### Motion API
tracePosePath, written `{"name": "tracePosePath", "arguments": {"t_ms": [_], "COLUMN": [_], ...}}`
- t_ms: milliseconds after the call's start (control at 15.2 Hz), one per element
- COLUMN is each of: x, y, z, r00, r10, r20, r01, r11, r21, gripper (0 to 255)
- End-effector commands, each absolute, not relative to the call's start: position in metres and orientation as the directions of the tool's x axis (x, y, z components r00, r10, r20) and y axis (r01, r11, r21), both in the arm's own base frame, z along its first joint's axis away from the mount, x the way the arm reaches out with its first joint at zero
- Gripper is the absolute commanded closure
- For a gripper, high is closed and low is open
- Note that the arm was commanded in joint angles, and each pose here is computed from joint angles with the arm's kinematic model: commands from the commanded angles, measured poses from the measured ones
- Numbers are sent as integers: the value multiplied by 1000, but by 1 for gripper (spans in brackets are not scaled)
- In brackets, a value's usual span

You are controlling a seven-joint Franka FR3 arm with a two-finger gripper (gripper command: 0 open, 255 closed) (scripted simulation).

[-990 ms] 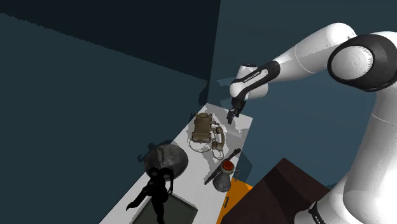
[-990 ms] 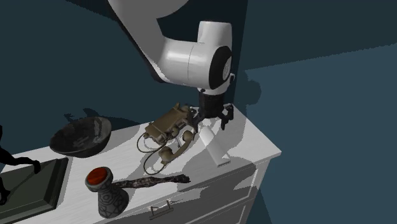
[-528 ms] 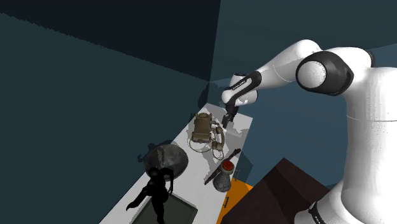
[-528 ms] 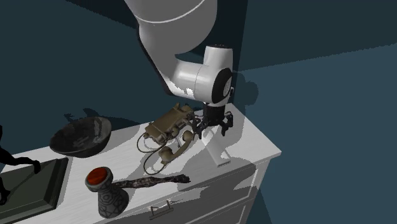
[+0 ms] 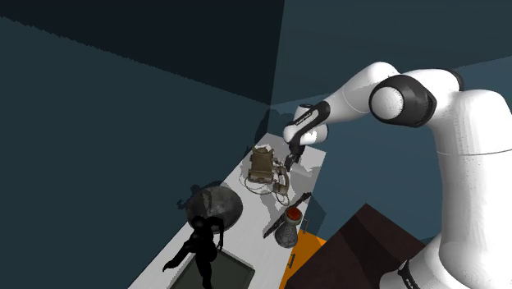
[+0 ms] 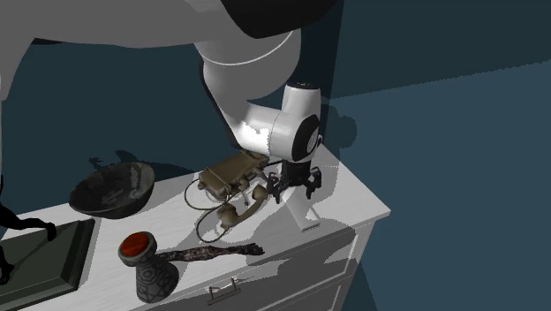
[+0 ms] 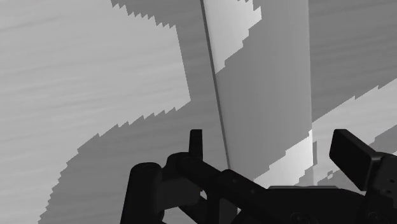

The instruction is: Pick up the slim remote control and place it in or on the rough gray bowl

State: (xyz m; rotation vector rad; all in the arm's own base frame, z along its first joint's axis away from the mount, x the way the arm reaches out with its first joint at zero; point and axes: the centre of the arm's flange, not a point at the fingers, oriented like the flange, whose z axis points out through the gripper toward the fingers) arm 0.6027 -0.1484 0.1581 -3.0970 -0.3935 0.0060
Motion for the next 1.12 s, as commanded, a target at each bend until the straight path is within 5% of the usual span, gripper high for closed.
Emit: {"name": "tracePosePath", "arguments": {"t_ms": [0, 330, 396, 1056], "x": [603, 603, 603, 603], "y": [-148, -148, -148, -148], "z": [156, 156, 156, 162], "r00": [968, 968, 968, 968], "r10": [250, 250, 250, 250], "r20": [-1, -1, -1, -1], "r01": [250, 250, 250, 250], "r11": [-968, -968, -968, -968], "r21": [-20, -20, -20, -20], "gripper": [0, 0, 255, 255]}}
